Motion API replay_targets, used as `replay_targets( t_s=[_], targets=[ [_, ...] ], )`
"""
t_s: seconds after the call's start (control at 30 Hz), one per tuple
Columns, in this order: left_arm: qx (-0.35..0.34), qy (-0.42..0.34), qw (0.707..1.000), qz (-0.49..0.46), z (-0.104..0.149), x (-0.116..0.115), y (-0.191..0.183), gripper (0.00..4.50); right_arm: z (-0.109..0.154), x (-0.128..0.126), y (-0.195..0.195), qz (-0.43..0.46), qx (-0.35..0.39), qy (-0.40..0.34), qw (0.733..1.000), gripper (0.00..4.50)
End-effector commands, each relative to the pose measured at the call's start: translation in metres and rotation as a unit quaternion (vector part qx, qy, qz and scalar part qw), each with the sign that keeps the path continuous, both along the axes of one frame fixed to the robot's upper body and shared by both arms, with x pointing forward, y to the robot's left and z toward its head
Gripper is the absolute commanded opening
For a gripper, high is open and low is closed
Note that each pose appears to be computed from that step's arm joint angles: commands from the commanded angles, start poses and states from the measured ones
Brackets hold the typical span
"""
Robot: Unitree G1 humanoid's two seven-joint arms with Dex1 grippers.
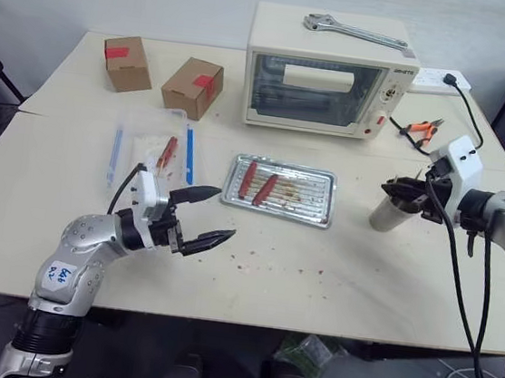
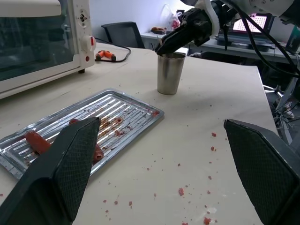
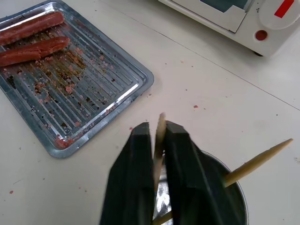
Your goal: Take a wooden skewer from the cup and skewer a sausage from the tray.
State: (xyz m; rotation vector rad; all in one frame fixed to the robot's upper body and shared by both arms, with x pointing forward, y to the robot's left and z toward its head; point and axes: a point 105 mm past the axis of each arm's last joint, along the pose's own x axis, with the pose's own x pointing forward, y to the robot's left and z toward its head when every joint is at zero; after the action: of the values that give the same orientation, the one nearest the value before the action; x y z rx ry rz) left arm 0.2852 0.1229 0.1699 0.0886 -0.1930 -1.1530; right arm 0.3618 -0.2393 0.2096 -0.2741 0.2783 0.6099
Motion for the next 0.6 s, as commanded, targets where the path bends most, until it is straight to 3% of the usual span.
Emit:
replay_targets(
  t_s=[0.03,0.17,0.4,0.5,0.6],
  targets=[
    [0.001,-0.025,1.000,-0.006,0.007,-0.004,-0.003,4.50,0.021,-0.002,-0.005,-0.002,0.003,-0.038,0.999,0.03],
    [-0.001,-0.025,1.000,-0.013,0.007,-0.003,-0.006,4.50,0.033,-0.005,-0.007,0.002,0.011,-0.056,0.998,0.03],
    [-0.018,-0.011,0.999,-0.034,0.009,-0.006,-0.006,4.50,0.097,-0.045,0.001,0.098,0.068,-0.086,0.989,0.03],
    [-0.029,-0.007,0.999,-0.045,0.012,-0.005,-0.010,4.50,0.132,-0.060,0.008,0.135,0.136,-0.105,0.976,0.03],
    [-0.052,-0.003,0.996,-0.069,0.019,-0.007,-0.022,4.50,0.145,-0.068,0.023,0.178,0.226,-0.100,0.952,0.03]
  ],
)
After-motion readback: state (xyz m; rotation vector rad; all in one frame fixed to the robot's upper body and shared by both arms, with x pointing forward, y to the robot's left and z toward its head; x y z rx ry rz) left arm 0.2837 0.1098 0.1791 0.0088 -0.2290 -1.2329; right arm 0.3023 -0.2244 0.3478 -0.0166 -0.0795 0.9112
